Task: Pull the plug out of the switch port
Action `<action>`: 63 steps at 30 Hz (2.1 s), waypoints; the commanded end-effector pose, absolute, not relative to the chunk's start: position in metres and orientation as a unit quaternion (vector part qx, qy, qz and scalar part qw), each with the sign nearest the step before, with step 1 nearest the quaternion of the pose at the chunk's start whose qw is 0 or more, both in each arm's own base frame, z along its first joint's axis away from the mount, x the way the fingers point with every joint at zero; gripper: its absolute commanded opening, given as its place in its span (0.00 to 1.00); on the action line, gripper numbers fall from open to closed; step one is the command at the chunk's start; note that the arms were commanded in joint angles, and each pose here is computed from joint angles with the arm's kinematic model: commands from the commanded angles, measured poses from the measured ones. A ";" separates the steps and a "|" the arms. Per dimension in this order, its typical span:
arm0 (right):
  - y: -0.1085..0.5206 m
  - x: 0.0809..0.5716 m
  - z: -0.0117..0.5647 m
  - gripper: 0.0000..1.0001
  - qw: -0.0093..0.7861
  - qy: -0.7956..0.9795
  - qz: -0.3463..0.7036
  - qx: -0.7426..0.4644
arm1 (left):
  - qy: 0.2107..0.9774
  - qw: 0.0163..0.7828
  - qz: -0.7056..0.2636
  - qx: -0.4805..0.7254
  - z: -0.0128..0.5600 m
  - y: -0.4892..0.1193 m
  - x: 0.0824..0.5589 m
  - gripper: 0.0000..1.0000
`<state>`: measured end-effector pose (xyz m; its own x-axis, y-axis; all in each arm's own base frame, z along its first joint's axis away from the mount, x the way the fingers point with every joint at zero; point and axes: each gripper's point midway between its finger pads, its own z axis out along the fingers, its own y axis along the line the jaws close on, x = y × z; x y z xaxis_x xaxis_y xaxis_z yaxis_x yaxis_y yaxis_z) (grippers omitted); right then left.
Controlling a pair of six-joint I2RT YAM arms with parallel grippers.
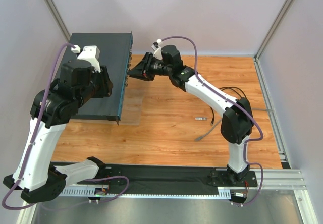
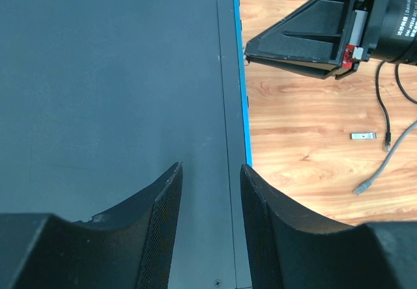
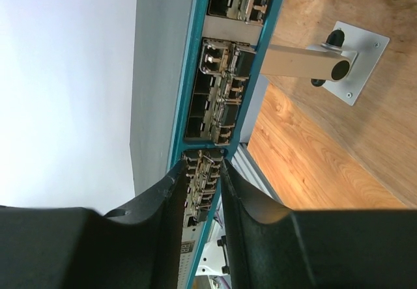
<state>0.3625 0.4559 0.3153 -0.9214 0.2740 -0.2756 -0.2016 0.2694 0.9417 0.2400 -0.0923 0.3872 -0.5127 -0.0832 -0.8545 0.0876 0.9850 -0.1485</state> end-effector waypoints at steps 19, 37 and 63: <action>0.447 0.363 0.335 0.28 0.206 0.759 0.616 0.029 | 0.861 0.499 -0.099 -0.006 0.390 -0.093 0.241 0.49; 0.459 0.352 0.329 0.25 0.191 0.770 0.608 0.012 | 0.861 0.499 -0.099 -0.007 0.390 -0.093 0.242 0.49; 0.459 0.356 0.319 0.20 0.187 0.776 0.602 0.018 | 0.861 0.499 -0.099 -0.006 0.389 -0.092 0.242 0.49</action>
